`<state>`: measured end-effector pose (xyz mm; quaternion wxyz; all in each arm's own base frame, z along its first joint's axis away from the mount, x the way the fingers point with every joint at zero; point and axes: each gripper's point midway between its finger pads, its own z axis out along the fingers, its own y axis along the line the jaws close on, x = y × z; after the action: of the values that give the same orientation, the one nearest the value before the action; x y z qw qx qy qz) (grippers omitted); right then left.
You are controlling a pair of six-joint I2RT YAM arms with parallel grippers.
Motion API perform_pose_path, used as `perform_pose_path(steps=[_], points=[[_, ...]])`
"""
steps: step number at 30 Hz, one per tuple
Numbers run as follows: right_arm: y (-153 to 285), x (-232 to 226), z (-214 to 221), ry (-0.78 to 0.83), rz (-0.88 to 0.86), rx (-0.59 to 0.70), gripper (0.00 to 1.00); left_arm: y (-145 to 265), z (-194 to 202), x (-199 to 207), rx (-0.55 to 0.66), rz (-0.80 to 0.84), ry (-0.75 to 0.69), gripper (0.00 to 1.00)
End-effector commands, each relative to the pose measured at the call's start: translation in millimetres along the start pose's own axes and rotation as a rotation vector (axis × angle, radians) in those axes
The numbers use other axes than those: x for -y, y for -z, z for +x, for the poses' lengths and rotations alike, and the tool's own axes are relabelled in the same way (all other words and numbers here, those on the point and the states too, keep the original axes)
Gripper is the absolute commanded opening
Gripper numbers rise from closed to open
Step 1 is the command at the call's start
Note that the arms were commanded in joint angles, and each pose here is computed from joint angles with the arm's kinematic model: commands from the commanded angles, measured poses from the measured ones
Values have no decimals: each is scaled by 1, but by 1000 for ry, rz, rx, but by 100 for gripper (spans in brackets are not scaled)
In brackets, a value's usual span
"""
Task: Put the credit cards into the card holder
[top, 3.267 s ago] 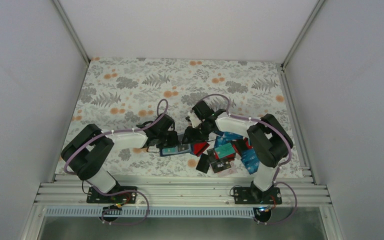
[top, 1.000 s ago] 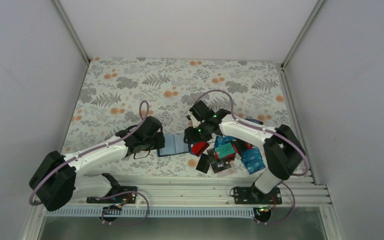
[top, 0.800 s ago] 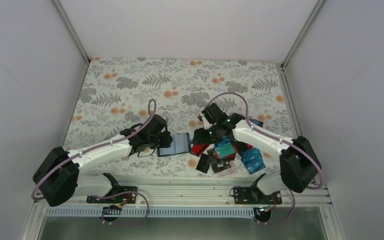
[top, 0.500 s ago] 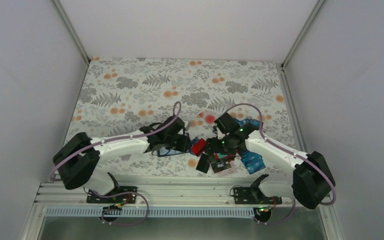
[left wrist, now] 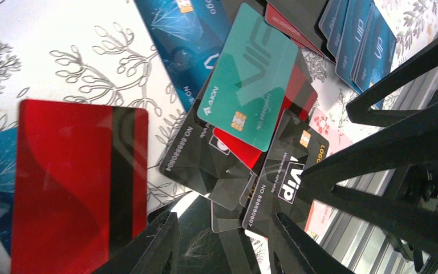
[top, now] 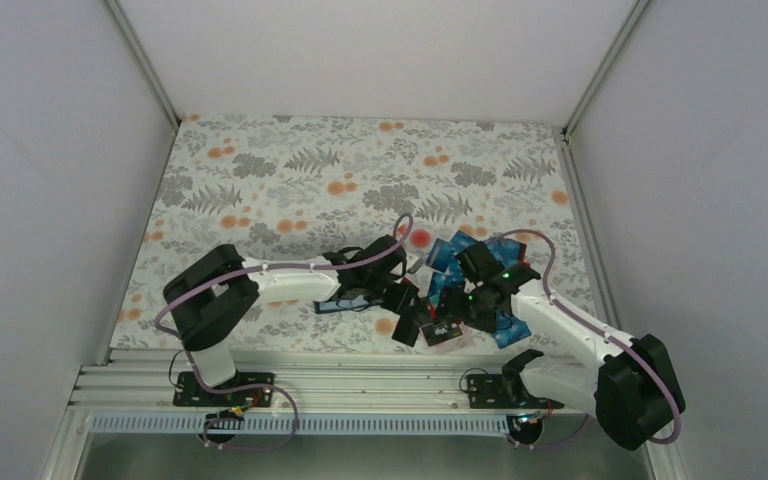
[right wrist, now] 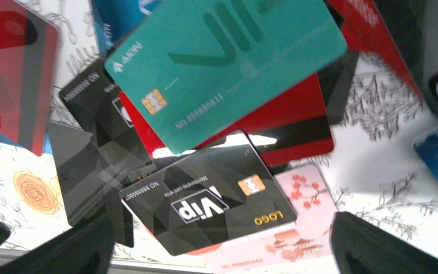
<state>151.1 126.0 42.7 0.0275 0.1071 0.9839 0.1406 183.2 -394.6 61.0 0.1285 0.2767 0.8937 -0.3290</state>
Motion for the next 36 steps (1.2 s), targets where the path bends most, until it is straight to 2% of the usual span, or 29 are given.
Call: perform_pose_path(steps=[1, 7, 16, 23, 29, 36], points=[[0, 8, 13, -114, 7, -45, 99, 1, -7, 11, 19, 12, -91, 40], [4, 0, 12, -247, -4, -62, 100, 5, -5, 6, 52, -2, -110, 40], [-1, -13, 19, -388, 106, -146, 100, 25, 4, -18, 99, -27, -101, 40], [-23, -19, 26, -434, 146, -204, 100, 32, 13, -30, 115, -22, -76, 39], [-33, -25, 19, -430, 156, -204, 100, 34, 17, -34, 119, -21, -65, 37], [-46, -11, 23, -452, 211, -206, 98, 31, 21, -38, 113, -24, -52, 35]])
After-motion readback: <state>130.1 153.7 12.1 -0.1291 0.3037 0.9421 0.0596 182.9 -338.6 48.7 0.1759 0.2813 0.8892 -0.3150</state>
